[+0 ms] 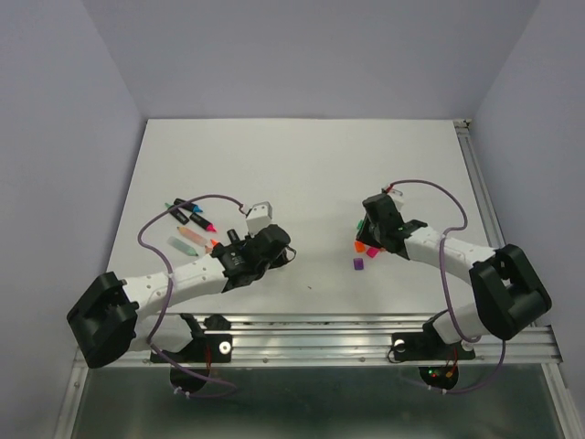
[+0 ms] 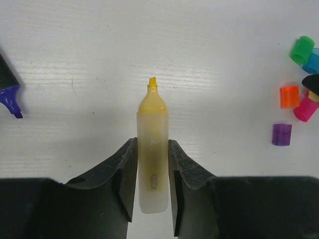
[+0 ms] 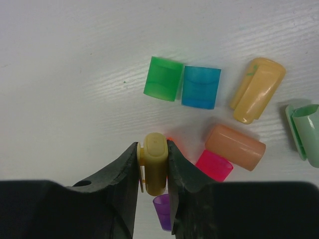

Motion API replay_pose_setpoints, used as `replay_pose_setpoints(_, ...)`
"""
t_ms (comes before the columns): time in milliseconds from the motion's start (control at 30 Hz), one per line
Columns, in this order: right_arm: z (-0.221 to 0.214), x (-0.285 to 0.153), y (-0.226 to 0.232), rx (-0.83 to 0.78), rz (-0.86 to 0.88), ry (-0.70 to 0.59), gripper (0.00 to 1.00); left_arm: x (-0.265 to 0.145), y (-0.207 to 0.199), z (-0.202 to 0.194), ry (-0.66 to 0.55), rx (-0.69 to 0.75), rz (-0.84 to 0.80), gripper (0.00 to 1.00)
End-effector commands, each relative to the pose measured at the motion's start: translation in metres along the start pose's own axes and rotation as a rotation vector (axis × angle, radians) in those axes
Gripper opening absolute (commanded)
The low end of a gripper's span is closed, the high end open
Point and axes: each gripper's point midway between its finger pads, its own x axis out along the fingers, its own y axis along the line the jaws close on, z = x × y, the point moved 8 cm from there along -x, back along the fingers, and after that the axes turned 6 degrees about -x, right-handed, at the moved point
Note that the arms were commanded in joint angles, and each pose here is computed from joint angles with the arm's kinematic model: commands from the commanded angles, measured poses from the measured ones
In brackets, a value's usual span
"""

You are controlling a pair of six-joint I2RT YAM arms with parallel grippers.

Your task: Open the pen caps

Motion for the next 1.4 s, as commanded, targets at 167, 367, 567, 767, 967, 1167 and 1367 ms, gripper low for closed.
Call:
replay_pose_setpoints(167, 0.008, 0.001, -0.002, 0.009, -0.055, -0.031, 0.47, -0.002, -0.004, 0.014, -0.043, -0.035, 0.023, 0.00)
replay_pose_setpoints(367, 0.011, -0.006, -0.002, 0.015, -0.064, -0.032, 0.63, -0.002, 0.000, 0.012, -0.040, -0.038, 0.044, 0.00)
replay_pose_setpoints(567, 0.028, -0.031, 0.005, -0.002, 0.008, -0.077, 0.86, -0.002, -0.001, 0.021, -0.074, -0.038, 0.060, 0.00)
replay_pose_setpoints(767, 0.044, -0.067, 0.008, 0.022, 0.098, -0.144, 1.00, 0.015, 0.001, 0.044, -0.107, -0.047, 0.116, 0.00)
replay_pose_setpoints(967, 0.045, -0.089, 0.001, 0.015, 0.141, -0.198, 1.00, 0.044, 0.011, 0.089, -0.159, -0.050, 0.221, 0.00)
replay_pose_setpoints(1167, 0.039, -0.091, -0.009, -0.007, 0.124, -0.215, 1.00, 0.080, 0.041, 0.133, -0.194, -0.090, 0.393, 0.00)
replay_pose_setpoints(1367, 0.037, -0.093, -0.012, -0.019, 0.118, -0.212, 1.00, 0.118, 0.086, 0.165, -0.170, -0.129, 0.587, 0.00)
